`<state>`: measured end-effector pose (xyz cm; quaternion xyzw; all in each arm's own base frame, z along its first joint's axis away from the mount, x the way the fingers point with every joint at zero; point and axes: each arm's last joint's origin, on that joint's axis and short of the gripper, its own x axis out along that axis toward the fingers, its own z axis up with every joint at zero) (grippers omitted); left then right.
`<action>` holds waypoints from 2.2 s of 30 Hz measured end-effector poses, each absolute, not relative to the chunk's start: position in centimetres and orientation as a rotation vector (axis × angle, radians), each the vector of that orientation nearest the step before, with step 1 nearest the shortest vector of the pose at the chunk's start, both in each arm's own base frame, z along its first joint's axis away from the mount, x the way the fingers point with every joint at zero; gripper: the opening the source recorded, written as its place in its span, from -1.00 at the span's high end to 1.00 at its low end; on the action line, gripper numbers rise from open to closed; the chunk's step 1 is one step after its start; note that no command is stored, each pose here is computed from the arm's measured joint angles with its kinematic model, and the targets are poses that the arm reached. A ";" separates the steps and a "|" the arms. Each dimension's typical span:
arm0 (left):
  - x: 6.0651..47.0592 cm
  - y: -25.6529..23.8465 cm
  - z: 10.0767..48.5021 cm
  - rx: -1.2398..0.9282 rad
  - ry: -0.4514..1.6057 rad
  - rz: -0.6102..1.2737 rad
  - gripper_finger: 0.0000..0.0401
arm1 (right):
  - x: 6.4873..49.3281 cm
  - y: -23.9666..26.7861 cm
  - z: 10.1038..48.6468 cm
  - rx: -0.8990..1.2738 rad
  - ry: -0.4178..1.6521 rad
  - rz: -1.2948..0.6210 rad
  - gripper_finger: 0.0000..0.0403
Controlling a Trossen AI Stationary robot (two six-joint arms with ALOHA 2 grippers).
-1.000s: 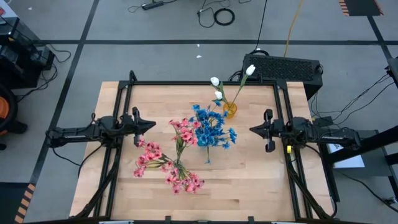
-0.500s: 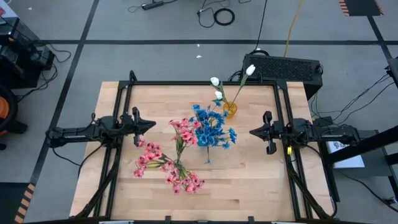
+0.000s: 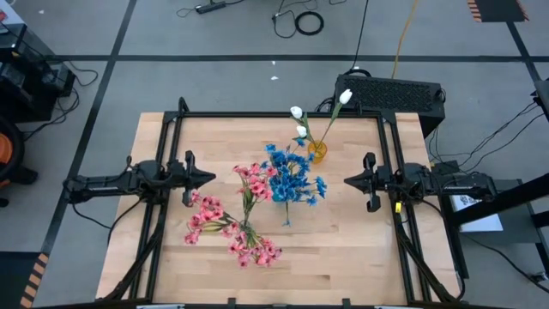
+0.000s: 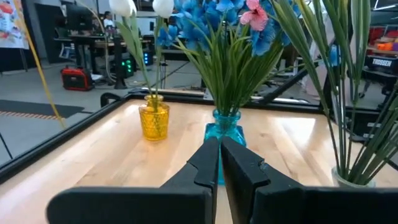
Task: Sort flowers into vase by color
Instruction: Return to Home Position
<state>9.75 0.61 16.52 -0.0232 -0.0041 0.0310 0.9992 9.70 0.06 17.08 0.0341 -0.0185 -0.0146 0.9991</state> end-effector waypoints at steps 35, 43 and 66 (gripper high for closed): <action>9.8 -0.3 16.5 -0.099 -0.004 -0.041 0.99 | 9.7 0.1 17.1 0.068 -0.037 -0.028 1.00; 9.8 -0.3 16.5 -0.070 -0.004 -0.063 0.95 | 9.7 0.1 17.1 0.068 -0.036 -0.028 1.00; 9.8 -0.3 16.6 -0.071 -0.008 -0.062 0.94 | 9.7 0.1 17.1 0.068 -0.036 -0.028 1.00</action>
